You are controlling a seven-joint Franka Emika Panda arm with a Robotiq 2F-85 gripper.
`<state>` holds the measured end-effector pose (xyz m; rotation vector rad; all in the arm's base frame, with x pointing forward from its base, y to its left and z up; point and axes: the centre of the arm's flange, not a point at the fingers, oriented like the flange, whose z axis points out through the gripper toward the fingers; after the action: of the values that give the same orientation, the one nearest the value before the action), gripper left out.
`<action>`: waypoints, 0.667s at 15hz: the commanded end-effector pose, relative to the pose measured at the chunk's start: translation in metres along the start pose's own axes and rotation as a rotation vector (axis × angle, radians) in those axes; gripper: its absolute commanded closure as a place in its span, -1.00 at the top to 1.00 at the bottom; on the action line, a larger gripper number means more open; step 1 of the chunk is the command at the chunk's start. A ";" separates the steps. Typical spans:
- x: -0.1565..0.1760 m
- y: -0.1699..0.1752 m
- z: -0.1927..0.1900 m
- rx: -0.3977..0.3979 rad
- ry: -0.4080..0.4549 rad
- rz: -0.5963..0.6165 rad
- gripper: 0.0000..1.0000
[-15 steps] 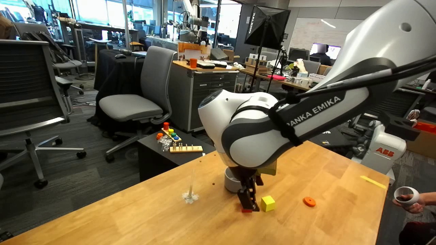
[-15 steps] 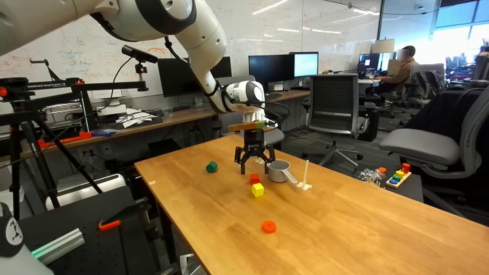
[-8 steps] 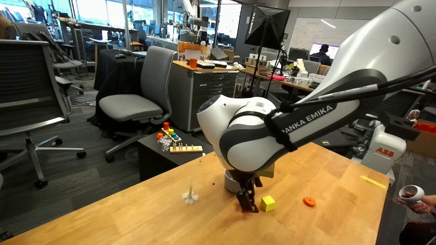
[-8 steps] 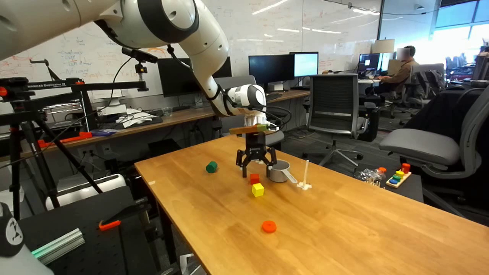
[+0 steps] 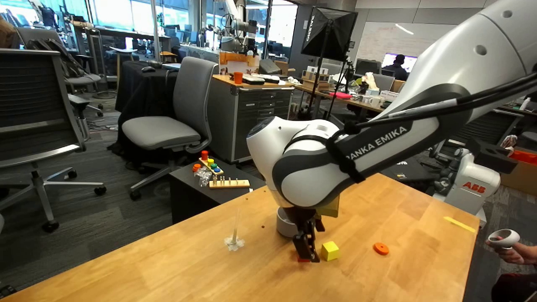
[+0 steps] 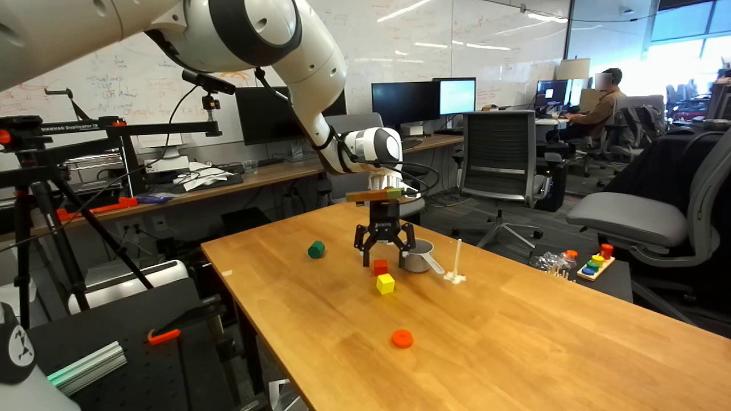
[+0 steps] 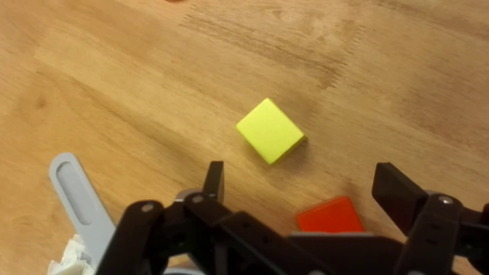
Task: Place the three blocks in the gray measuring cup
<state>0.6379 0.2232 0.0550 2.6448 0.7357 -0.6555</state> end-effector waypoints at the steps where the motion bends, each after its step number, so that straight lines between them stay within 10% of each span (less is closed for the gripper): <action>1: 0.014 0.002 -0.010 0.030 0.054 0.172 1.00; 10: 0.013 0.007 -0.028 0.186 0.137 0.593 1.00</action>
<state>0.6589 0.2343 0.0672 2.8521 0.0994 -0.4470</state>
